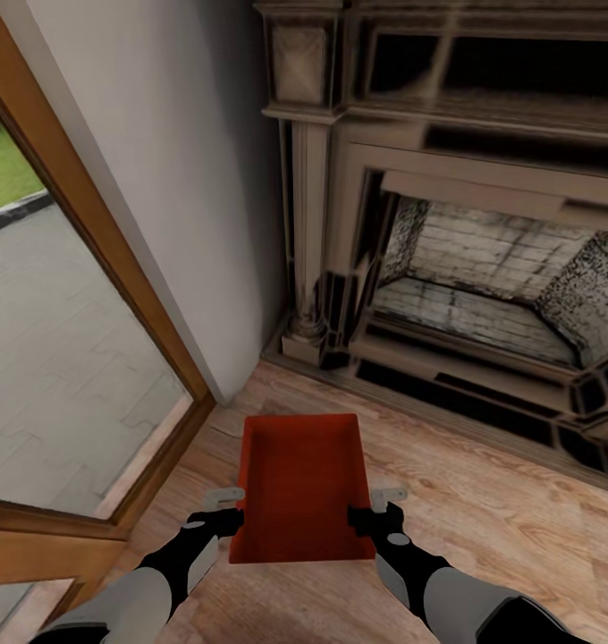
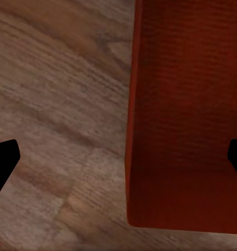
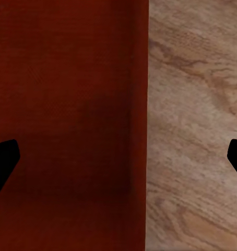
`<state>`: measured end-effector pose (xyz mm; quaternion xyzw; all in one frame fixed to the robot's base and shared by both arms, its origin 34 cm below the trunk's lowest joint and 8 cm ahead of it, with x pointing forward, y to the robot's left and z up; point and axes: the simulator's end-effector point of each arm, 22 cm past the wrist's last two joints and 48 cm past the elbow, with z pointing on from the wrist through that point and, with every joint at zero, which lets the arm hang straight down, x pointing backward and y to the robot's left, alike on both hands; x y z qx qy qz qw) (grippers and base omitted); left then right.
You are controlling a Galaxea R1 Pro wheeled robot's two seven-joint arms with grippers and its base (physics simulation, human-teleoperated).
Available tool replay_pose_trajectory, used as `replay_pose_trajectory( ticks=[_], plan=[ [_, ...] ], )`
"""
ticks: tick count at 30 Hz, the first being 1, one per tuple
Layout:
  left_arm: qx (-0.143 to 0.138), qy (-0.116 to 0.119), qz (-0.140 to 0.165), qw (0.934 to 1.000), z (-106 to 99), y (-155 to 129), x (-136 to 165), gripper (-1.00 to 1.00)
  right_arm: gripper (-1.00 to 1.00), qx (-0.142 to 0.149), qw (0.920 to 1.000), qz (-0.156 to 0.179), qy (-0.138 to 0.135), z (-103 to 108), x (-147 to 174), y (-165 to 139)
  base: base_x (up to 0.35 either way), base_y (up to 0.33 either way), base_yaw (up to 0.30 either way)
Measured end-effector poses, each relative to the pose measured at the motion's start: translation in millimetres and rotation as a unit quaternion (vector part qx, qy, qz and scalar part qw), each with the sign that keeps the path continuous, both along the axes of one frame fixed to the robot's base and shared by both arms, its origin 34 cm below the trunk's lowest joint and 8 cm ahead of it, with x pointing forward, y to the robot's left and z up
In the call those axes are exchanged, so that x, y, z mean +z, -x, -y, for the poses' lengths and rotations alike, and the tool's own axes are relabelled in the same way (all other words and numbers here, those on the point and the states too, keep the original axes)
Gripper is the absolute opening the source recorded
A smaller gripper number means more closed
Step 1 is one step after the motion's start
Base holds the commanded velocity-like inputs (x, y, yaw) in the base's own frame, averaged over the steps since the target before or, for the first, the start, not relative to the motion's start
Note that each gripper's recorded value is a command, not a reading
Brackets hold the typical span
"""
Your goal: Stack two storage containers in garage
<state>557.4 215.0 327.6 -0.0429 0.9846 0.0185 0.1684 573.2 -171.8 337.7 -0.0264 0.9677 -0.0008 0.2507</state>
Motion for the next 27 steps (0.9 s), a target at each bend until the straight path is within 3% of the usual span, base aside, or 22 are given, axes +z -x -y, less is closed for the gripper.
replay_pose_trajectory(
  ticks=[27],
  plan=[
    [0.002,0.000,0.005,1.0000,-0.4,2.7,-42.7,1.00,1.00,-0.003,0.9999,0.014,0.002,5.0,-41.8,1.6,0.000,0.000,0.000]
  ],
)
